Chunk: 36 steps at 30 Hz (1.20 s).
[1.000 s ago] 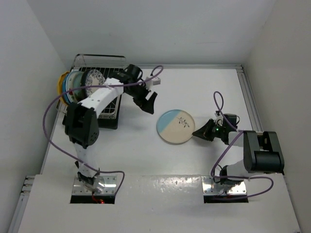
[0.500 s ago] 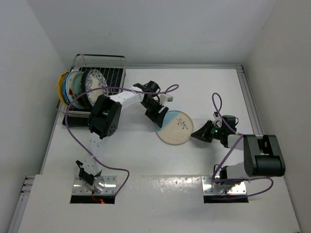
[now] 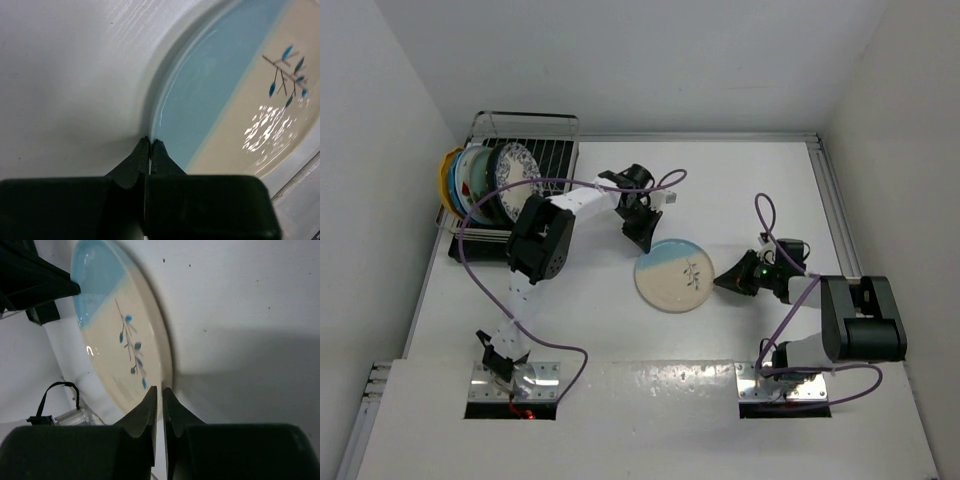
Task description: Load the plates into the dish rack
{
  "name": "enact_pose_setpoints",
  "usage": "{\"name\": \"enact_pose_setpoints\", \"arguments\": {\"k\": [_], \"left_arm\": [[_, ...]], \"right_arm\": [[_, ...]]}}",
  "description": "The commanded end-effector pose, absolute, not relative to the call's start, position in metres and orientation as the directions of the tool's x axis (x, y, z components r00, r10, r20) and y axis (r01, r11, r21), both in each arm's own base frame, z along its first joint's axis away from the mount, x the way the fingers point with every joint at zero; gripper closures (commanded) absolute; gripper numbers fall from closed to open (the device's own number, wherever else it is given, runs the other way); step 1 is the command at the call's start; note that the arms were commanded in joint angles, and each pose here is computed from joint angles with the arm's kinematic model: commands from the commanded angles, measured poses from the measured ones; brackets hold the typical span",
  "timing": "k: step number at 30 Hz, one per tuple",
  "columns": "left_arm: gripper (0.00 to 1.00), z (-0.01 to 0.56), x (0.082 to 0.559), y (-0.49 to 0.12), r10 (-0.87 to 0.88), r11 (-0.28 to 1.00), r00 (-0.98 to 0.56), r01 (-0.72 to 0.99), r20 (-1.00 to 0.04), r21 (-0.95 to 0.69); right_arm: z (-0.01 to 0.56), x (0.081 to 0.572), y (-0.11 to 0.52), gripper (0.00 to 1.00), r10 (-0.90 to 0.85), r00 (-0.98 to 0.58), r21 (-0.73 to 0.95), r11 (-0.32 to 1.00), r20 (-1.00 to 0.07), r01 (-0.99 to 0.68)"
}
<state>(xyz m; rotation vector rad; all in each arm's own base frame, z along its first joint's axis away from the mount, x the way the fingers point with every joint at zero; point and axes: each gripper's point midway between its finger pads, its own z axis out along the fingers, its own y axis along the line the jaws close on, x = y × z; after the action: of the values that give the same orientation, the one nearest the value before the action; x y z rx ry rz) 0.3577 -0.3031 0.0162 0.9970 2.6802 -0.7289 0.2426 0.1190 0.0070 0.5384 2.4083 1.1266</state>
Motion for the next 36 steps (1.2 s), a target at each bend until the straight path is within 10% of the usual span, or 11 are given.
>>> {"name": "enact_pose_setpoints", "arguments": {"k": [1, 8, 23, 30, 33, 36], "left_arm": [[1.0, -0.026, 0.353, -0.285, 0.617, 0.691, -0.743, 0.669, -0.259, -0.274], [1.0, 0.067, 0.379, -0.296, 0.602, 0.63, -0.642, 0.747, -0.474, -0.211], [1.0, 0.133, 0.348, -0.308, 0.624, 0.481, -0.509, 0.848, -0.592, -0.222], [1.0, 0.139, 0.347, -0.303, 0.6, 0.398, -0.493, 0.867, -0.629, -0.3], [1.0, 0.137, 0.347, -0.3, 0.616, 0.346, -0.445, 0.894, -0.65, -0.284], [0.73, 0.126, 0.355, -0.292, 0.629, 0.348, -0.444, 0.895, -0.638, -0.28]], "right_arm": [[0.011, 0.253, 0.117, 0.91, 0.464, -0.845, 0.764, 0.636, -0.265, 0.11], [0.016, 0.258, 0.113, 0.32, 0.309, -0.893, 0.684, 0.729, -0.327, 0.001], [0.003, 0.308, 0.171, 0.29, 0.07, -0.921, 0.689, 0.686, -0.383, -0.234], [0.029, 0.298, 0.203, 1.0, 0.08, -0.881, 0.804, 0.452, -0.467, -0.386], [0.038, 0.29, 0.207, 1.0, 0.067, -0.869, 0.814, 0.393, -0.49, -0.428], [0.059, 0.286, 0.211, 1.0, 0.046, -0.842, 0.806, 0.322, -0.538, -0.497]]}}
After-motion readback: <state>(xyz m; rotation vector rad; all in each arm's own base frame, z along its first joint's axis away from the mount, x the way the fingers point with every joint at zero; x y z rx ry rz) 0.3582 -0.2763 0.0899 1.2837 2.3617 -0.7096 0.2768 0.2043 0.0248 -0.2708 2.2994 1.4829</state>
